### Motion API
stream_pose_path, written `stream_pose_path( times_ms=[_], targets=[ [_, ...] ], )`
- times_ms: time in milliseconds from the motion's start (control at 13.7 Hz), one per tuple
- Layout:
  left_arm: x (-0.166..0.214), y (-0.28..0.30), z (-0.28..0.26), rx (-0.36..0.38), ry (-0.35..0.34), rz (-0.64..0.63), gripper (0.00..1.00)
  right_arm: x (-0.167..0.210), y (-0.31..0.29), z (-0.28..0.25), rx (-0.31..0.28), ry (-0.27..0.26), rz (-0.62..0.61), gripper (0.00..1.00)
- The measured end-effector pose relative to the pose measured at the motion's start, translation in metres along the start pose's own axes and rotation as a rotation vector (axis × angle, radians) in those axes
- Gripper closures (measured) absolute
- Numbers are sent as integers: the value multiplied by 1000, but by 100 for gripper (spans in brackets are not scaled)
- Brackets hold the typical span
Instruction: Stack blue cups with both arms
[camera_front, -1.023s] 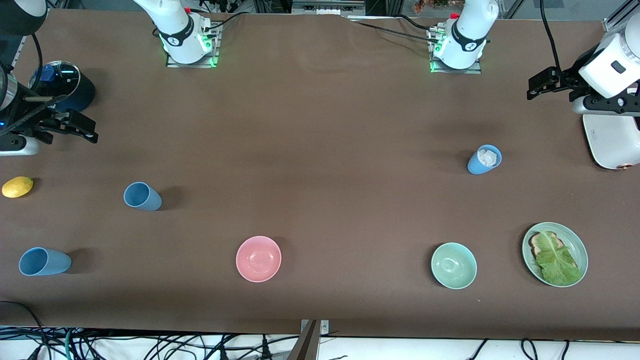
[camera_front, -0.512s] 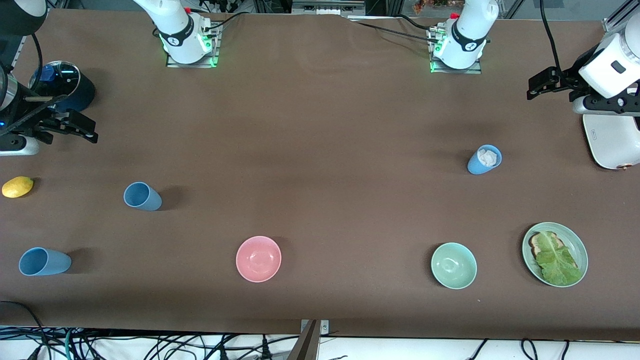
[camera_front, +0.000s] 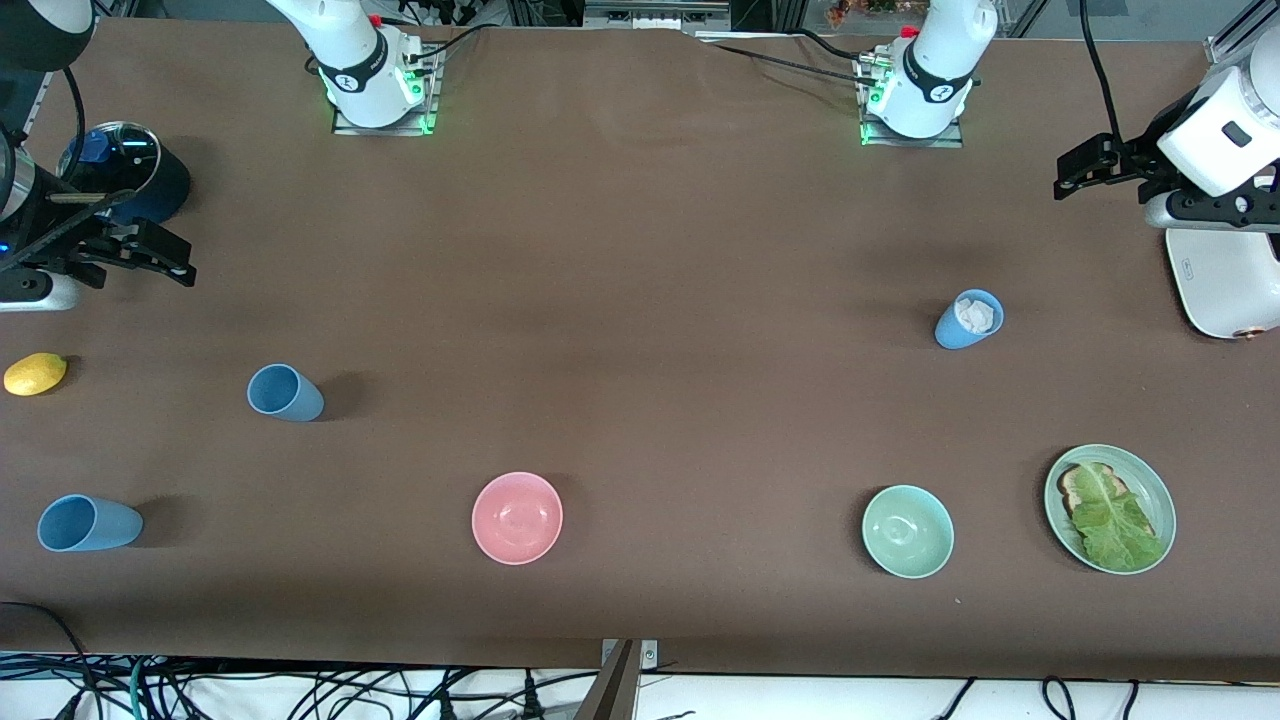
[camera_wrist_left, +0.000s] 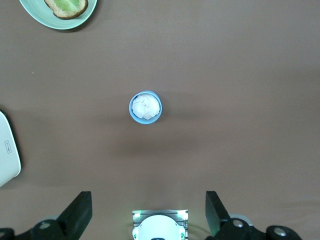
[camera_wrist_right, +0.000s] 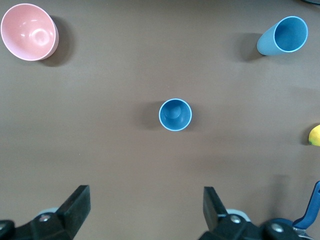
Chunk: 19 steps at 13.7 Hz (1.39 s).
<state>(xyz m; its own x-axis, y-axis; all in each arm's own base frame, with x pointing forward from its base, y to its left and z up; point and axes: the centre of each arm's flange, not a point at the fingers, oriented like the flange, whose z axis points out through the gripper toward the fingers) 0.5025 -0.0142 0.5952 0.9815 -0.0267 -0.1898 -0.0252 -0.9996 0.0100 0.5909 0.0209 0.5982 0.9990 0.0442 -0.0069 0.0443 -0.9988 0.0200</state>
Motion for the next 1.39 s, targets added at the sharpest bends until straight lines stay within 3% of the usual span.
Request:
stream_pose_path(
  times_ms=[585,1097,1389],
  targets=[
    [14,14,19,4,-42,24,0,1,0,-1,0,6,0,0],
    [77,12,79,5,-114,32,0,1,0,-1,0,9,0,0],
    [88,15,91,8,-130,39,0,1,0,-1,0,9,0,0]
  ],
)
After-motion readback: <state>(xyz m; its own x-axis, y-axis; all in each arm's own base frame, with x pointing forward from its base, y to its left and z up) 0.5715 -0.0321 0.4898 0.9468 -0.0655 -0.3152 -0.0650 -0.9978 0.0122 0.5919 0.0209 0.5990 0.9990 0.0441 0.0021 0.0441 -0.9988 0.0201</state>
